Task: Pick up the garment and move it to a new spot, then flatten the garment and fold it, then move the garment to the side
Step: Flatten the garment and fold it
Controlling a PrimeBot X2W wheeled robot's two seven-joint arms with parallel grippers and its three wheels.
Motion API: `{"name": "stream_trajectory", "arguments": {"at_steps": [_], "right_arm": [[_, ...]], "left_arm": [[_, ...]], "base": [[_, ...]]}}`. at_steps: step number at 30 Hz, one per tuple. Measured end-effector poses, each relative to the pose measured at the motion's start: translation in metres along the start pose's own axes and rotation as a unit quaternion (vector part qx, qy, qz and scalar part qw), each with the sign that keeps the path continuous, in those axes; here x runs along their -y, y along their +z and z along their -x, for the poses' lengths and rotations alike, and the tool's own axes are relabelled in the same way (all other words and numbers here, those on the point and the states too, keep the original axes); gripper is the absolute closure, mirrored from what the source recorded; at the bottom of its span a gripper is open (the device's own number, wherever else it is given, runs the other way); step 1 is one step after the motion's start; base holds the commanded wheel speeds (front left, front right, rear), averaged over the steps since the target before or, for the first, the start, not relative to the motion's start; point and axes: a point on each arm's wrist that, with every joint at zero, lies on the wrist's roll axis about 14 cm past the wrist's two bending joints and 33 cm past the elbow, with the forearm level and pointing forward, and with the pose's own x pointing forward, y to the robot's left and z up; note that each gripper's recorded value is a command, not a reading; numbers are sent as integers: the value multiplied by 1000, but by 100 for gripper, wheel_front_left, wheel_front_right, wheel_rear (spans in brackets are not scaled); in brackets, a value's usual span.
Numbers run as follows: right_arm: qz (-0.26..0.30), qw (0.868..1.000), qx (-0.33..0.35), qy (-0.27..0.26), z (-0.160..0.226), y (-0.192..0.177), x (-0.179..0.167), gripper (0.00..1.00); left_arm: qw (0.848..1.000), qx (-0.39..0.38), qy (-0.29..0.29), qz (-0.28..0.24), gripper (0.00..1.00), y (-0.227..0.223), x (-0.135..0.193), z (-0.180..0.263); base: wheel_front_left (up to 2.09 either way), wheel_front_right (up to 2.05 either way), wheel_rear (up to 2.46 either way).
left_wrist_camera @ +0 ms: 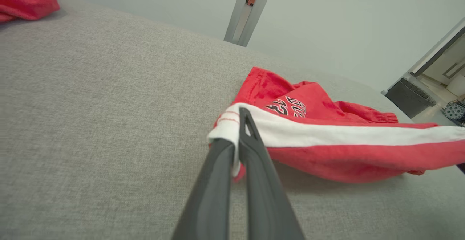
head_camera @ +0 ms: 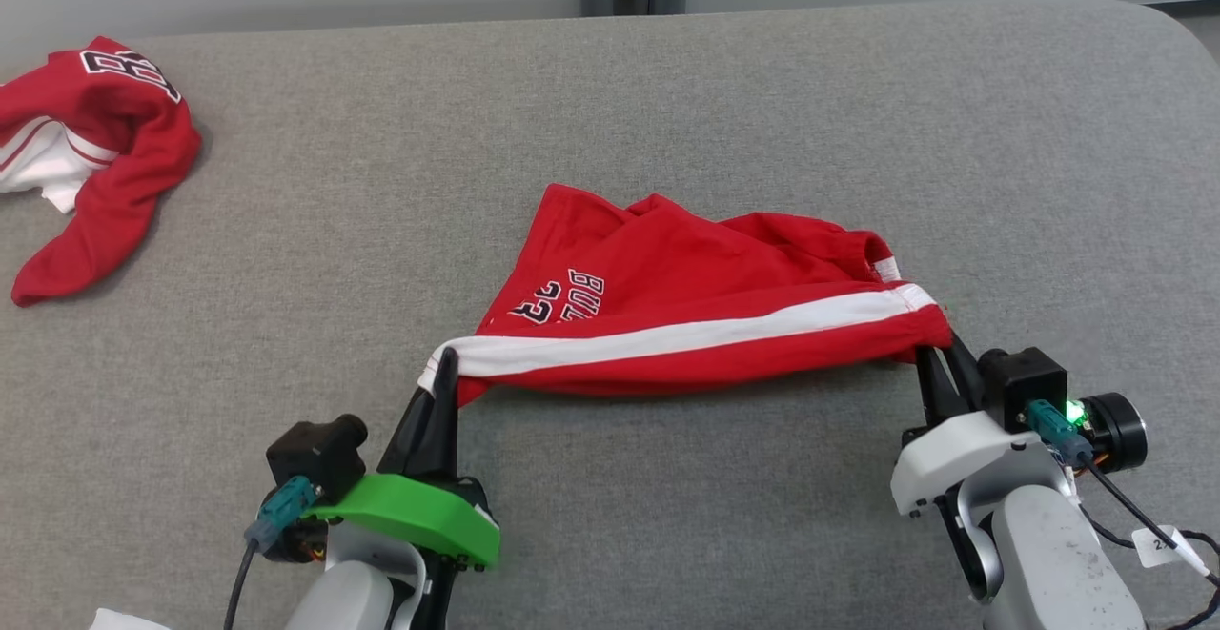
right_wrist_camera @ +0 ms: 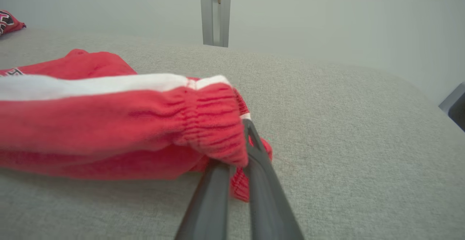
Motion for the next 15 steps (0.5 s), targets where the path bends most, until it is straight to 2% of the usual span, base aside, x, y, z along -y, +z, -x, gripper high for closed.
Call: {"name": "stream_trajectory", "arguments": {"at_steps": [5, 6, 7, 8, 15], "right_arm": [[-1, 1000, -17, 16, 4, -13, -12, 100], [-1, 1000, -18, 18, 6, -14, -13, 90], [-1, 1000, -19, 21, 8, -15, -15, 49], [-4, 1000, -20, 23, 10, -16, -17, 0], [-7, 999, -29, 23, 33, -24, -20, 0]], "left_arm": [[1000, -18, 8, -12, 100, -11, -11, 7], [1000, -19, 9, -11, 100, -12, -12, 9], [1000, -21, 9, -10, 100, -14, -12, 10], [1000, -23, 10, -11, 100, -15, -12, 11], [1000, -29, 7, -7, 100, -21, -10, 16]], "base": [[0, 0, 0], [0, 0, 0], [0, 0, 0], [0, 0, 0], [0, 0, 0]]}}
